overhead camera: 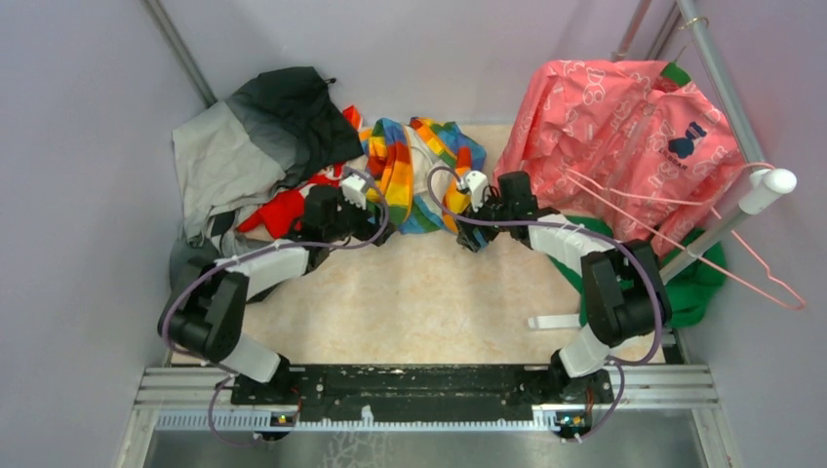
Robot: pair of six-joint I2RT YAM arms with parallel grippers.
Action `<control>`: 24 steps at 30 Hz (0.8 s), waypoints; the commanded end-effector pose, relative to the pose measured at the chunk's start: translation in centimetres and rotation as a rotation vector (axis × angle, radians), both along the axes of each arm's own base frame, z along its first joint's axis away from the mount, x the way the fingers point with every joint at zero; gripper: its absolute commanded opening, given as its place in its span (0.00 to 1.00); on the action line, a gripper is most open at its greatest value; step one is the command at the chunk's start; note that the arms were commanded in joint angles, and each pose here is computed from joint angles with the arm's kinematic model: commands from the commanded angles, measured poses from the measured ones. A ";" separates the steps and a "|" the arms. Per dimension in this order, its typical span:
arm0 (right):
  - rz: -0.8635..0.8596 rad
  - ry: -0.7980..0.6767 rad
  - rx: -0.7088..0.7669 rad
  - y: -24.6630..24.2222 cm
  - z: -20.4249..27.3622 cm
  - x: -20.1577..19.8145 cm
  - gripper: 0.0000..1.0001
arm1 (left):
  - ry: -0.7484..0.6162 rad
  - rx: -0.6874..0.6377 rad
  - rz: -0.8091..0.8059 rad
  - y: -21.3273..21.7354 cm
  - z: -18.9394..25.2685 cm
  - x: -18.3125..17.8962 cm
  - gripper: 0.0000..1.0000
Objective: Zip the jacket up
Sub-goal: Move the jacket to the center of the board, then pick up the jacket from the center of the board.
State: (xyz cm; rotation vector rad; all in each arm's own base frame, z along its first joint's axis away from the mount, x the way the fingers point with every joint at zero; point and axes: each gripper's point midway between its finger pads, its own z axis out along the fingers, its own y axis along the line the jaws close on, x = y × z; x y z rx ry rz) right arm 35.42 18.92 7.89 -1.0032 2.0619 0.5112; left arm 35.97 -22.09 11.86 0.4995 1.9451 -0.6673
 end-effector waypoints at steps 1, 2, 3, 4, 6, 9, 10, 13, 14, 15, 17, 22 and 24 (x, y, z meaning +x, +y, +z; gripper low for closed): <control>-0.036 -0.083 -0.019 -0.6 0.7 1.9 0.81 | -0.137 0.118 -0.037 -2.3 -0.3 3.0 0.89; -0.040 -0.079 -0.021 -0.7 0.5 2.0 0.81 | -0.133 0.141 -0.042 -2.9 -1.1 3.4 0.89; -0.046 -0.071 -0.023 -0.7 0.1 2.1 0.81 | -0.128 0.162 -0.046 -3.4 -1.6 3.8 0.89; -0.049 -0.061 -0.026 -0.7 -0.2 2.2 0.81 | -0.125 0.189 -0.042 -3.8 -2.1 4.2 0.89; -0.058 -0.049 -0.029 -0.7 -0.7 2.4 0.80 | -0.112 0.265 -0.002 -3.7 -3.3 5.2 0.87; -0.097 -0.032 -0.039 -1.0 -1.3 2.7 0.79 | -0.075 0.341 0.031 -3.3 -4.8 5.6 0.81; -0.105 -0.044 -0.035 -1.0 -1.2 3.1 0.78 | -0.066 0.352 0.038 -3.2 -5.2 5.5 0.78; -0.116 -0.030 -0.033 -0.9 -1.8 3.5 0.72 | -0.051 0.364 0.035 -2.9 -5.9 5.2 0.64; -0.115 -0.018 -0.034 -0.8 -2.0 3.5 0.69 | -0.047 0.367 0.034 -2.9 -6.0 5.1 0.55; -0.116 -0.008 -0.037 -0.8 -2.3 3.5 0.67 | -0.040 0.370 0.033 -2.9 -6.2 5.0 0.51; -0.122 -0.006 -0.043 -0.9 -2.4 3.7 0.63 | -0.027 0.377 0.032 -2.8 -6.6 5.1 0.42; -0.119 -0.035 -0.041 -0.9 -1.4 4.0 0.32 | -0.006 0.383 0.015 -3.2 -6.9 5.3 0.12; -0.094 -0.032 -0.022 -0.5 -0.6 3.4 0.16 | -0.001 0.359 0.000 -3.4 -6.0 4.8 0.06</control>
